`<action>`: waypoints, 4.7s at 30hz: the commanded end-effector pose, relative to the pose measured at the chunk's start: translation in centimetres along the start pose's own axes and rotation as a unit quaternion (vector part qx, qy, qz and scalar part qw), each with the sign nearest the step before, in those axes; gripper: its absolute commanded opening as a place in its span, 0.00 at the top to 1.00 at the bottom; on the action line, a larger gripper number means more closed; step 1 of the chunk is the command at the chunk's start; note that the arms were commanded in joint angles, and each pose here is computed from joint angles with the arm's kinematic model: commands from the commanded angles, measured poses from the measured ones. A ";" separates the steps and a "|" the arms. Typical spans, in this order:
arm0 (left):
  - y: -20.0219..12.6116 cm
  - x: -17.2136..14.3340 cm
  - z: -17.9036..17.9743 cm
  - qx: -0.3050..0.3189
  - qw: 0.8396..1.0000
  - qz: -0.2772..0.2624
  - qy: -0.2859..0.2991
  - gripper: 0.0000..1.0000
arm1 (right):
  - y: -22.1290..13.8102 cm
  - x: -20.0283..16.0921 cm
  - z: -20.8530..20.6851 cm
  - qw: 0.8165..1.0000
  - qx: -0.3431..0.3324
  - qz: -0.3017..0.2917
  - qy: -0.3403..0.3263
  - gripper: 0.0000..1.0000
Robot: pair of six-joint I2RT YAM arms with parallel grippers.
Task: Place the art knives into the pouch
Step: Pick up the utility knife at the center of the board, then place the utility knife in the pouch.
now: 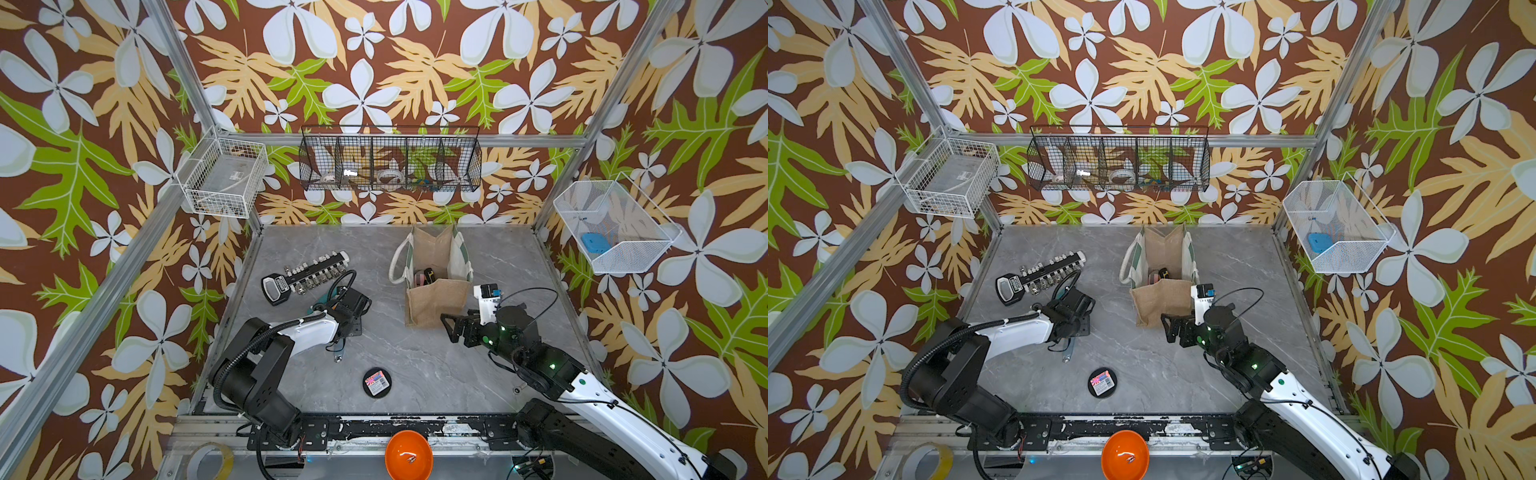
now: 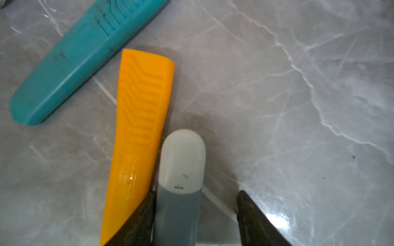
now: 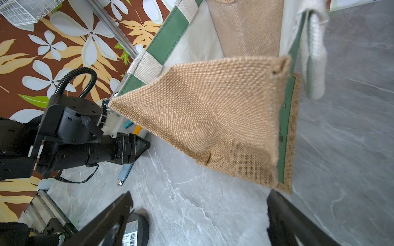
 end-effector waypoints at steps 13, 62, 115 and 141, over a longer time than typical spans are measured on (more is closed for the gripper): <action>1.0 -0.3 -0.5 0.002 1.000 0.024 0.018 0.63 | 0.2 0.6 -0.1 1.000 -0.013 -0.011 -0.004 0.02; -2.8 1.2 -3.5 -0.063 0.997 0.011 0.040 0.75 | 0.0 0.9 0.0 1.000 -0.007 -0.026 0.004 0.02; -20.9 8.8 -16.2 -0.255 0.958 -0.092 0.094 0.79 | -3.0 0.8 -0.9 0.996 -0.038 -0.074 0.021 0.02; -21.8 11.5 -26.5 -0.278 0.937 -0.142 0.160 0.78 | -3.8 -0.1 -1.1 0.996 -0.037 -0.078 0.033 0.02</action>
Point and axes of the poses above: each gripper's point midway between its finger pads, its own y axis out along the fingers, its own z axis along the line the jaws close on, x = y × z, the point moved 9 cm from there along -y, back along the fingers, and after that the axes turned 15 degrees about -y, right-handed, at the moved point
